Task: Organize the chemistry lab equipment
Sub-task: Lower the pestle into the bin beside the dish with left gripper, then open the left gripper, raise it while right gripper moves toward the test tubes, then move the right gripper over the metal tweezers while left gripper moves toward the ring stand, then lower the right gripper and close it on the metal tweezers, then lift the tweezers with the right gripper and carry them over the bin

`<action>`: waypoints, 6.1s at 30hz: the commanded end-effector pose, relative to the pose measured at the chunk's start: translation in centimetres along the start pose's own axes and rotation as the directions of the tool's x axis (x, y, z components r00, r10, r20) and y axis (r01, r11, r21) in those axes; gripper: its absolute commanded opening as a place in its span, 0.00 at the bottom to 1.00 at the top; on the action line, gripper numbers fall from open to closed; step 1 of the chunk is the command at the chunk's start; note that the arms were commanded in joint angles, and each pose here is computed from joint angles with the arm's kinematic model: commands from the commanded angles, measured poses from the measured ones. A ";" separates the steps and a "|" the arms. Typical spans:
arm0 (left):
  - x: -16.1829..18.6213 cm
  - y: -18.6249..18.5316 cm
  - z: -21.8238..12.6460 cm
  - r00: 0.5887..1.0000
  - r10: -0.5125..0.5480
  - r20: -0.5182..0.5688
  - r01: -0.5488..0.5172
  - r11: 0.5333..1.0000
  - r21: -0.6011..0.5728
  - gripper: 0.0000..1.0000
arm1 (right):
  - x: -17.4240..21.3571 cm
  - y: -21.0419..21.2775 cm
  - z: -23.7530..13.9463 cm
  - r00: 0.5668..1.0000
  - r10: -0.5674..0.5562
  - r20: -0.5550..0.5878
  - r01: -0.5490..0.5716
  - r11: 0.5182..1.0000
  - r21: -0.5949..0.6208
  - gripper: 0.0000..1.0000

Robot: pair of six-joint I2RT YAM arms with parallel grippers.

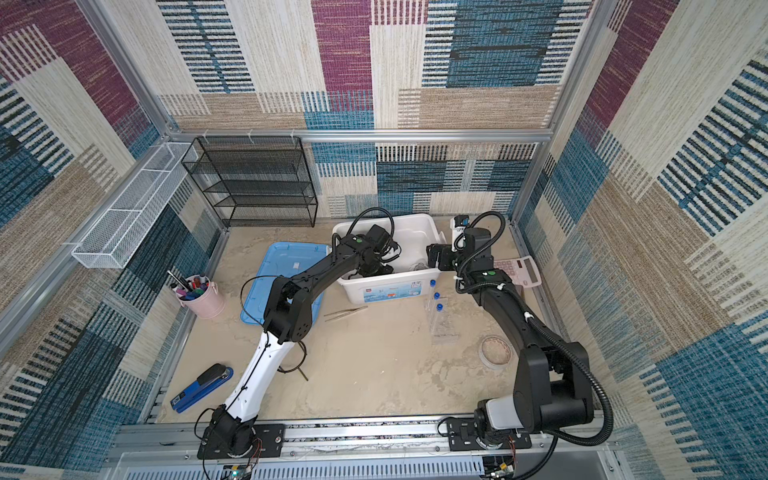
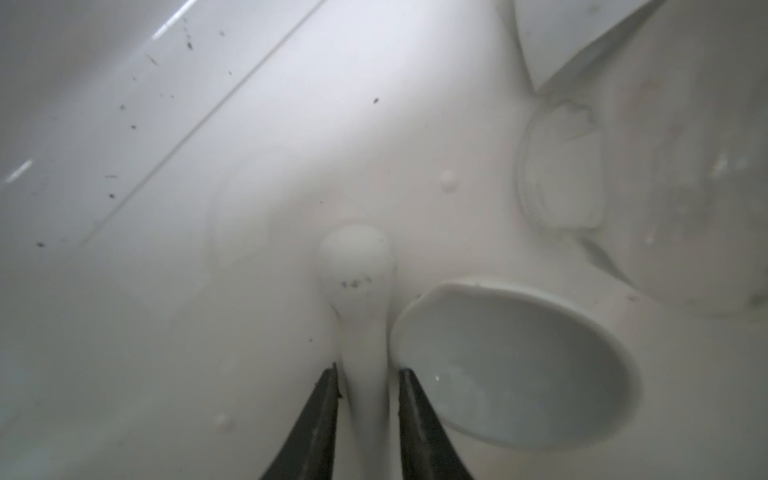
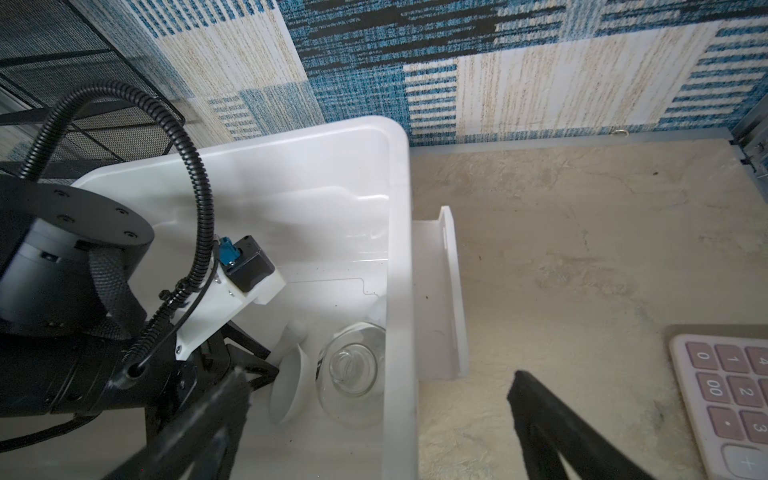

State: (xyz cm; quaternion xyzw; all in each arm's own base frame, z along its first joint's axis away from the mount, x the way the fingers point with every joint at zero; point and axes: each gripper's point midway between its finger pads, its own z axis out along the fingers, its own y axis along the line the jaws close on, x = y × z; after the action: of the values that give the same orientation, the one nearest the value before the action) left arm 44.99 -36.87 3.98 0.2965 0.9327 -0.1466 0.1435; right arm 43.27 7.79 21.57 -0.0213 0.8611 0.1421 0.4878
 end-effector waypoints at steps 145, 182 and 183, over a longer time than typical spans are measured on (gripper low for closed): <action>18.2 14.0 -22.7 0.674 -0.585 0.451 0.648 0.761 0.019 1.00 | 21.8 27.7 7.9 0.549 -0.836 0.023 0.640 0.402 -0.655 0.78; 19.7 14.0 -23.1 0.651 -0.601 0.465 0.665 0.746 0.033 1.00 | 25.5 26.8 6.2 0.502 -0.864 -0.041 0.595 0.380 -0.708 0.16; 19.8 14.0 -23.1 0.650 -0.601 0.465 0.667 0.745 0.030 1.00 | 25.1 27.1 5.9 0.512 -0.859 -0.029 0.595 0.379 -0.709 0.15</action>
State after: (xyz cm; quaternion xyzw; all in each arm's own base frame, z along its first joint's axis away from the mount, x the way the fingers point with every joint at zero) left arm 33.59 -7.78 15.13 -0.1036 0.9280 -0.1882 0.3044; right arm 31.06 38.01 2.84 -0.5982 0.7331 0.1580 0.2824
